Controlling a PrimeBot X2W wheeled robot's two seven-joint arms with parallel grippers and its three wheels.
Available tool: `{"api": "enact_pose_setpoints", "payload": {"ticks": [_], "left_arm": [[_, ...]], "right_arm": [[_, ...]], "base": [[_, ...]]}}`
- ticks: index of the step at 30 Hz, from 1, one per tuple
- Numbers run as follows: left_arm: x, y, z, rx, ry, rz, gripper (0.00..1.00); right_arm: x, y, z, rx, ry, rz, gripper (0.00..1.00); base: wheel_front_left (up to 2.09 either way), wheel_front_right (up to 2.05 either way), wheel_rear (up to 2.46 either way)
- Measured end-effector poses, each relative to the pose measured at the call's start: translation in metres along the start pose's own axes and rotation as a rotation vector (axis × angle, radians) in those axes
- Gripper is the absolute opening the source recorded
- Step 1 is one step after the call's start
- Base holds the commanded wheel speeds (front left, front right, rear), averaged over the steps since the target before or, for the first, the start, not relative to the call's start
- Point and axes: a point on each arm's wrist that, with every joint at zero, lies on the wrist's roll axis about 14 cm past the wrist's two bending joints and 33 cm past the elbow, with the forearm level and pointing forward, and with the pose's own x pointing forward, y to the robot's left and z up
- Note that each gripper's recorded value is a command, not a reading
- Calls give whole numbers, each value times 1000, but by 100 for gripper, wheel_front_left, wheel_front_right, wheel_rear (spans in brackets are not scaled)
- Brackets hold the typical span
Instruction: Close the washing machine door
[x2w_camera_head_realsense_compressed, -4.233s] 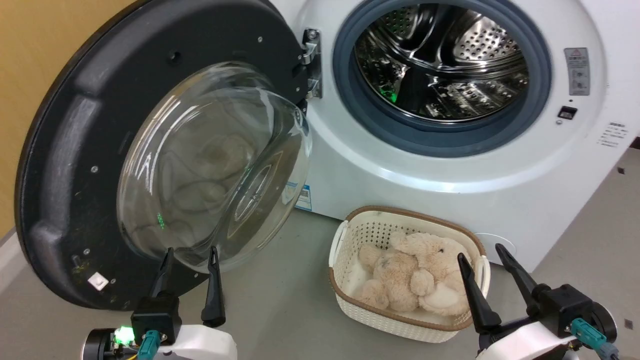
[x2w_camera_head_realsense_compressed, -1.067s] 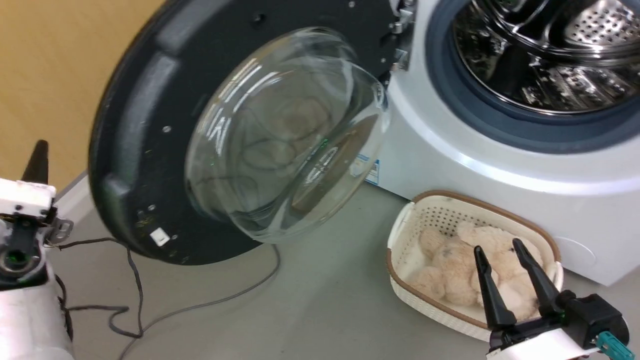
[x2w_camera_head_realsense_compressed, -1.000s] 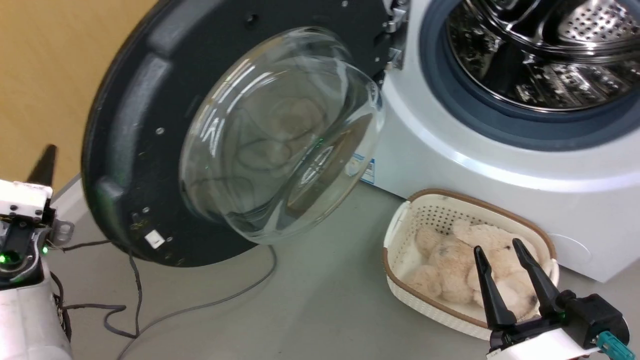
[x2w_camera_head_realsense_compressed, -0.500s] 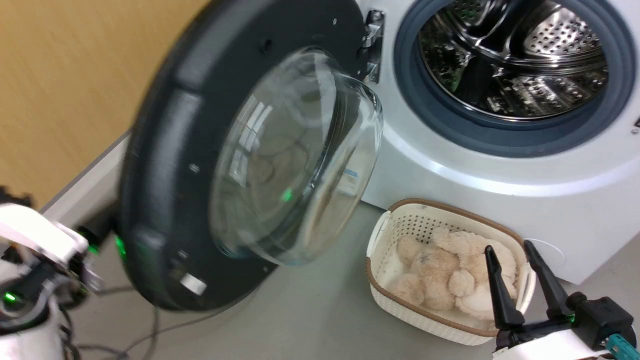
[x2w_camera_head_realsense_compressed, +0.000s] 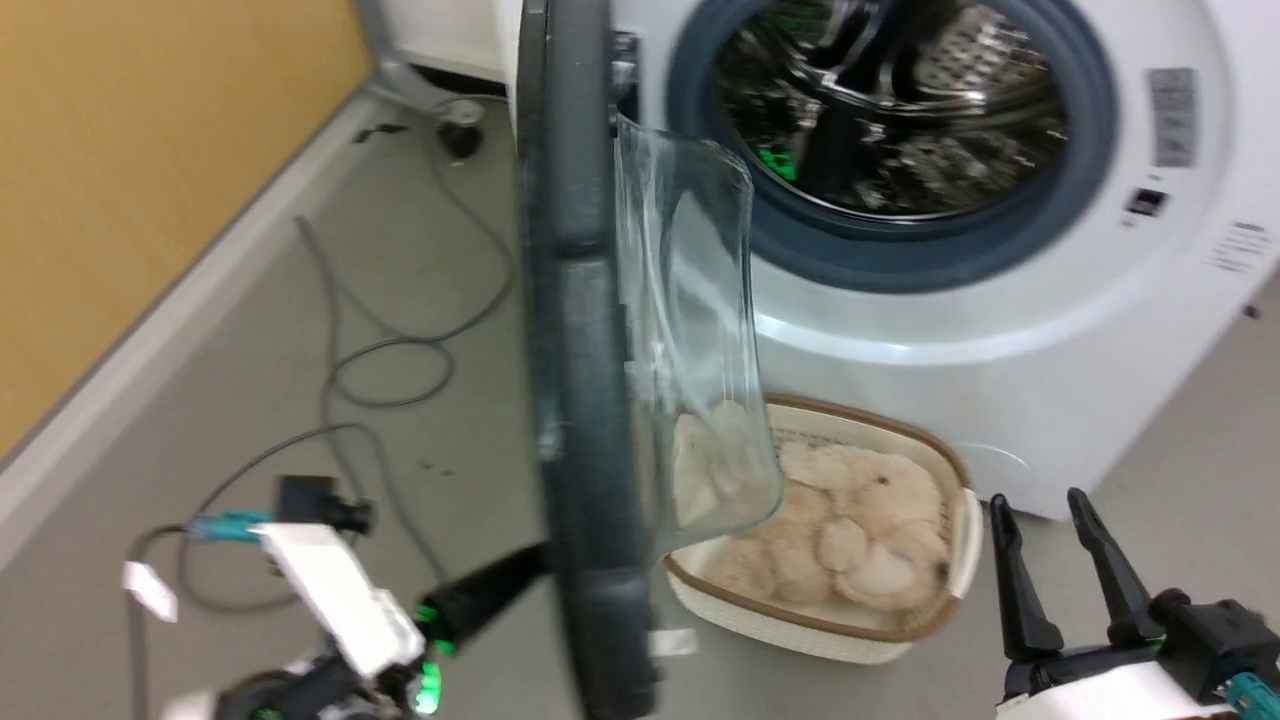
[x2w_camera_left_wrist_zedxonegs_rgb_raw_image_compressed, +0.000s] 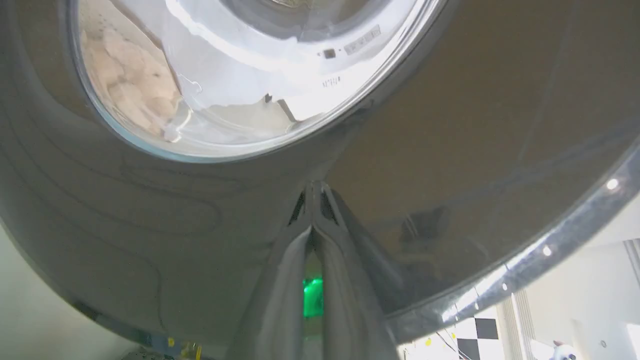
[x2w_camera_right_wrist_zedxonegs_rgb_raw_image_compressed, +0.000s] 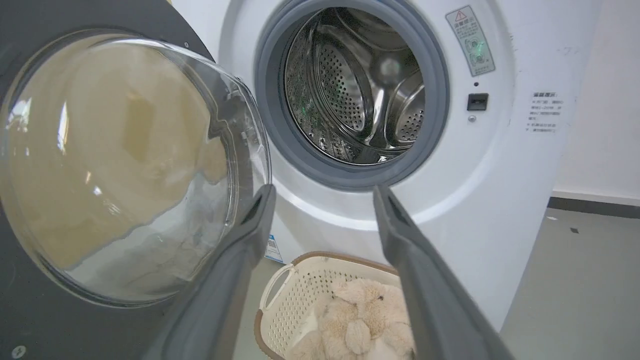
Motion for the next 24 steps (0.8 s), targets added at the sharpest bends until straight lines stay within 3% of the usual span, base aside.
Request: {"api": "enact_pose_setpoints", "payload": {"ticks": [7, 16, 24], "left_arm": [[65, -15, -47, -81, 121, -83, 0], [157, -45, -92, -97, 248, -175, 0], [237, -79, -114, -139, 238, -238, 0]], "right_arm": [[-22, -31, 5, -11, -8, -108, 100], [-73, -94, 11, -36, -5, -344, 100], [-116, -123, 10, -48, 20, -494, 100]], "base": [[0, 0, 0], [0, 0, 0], [0, 0, 0]]}}
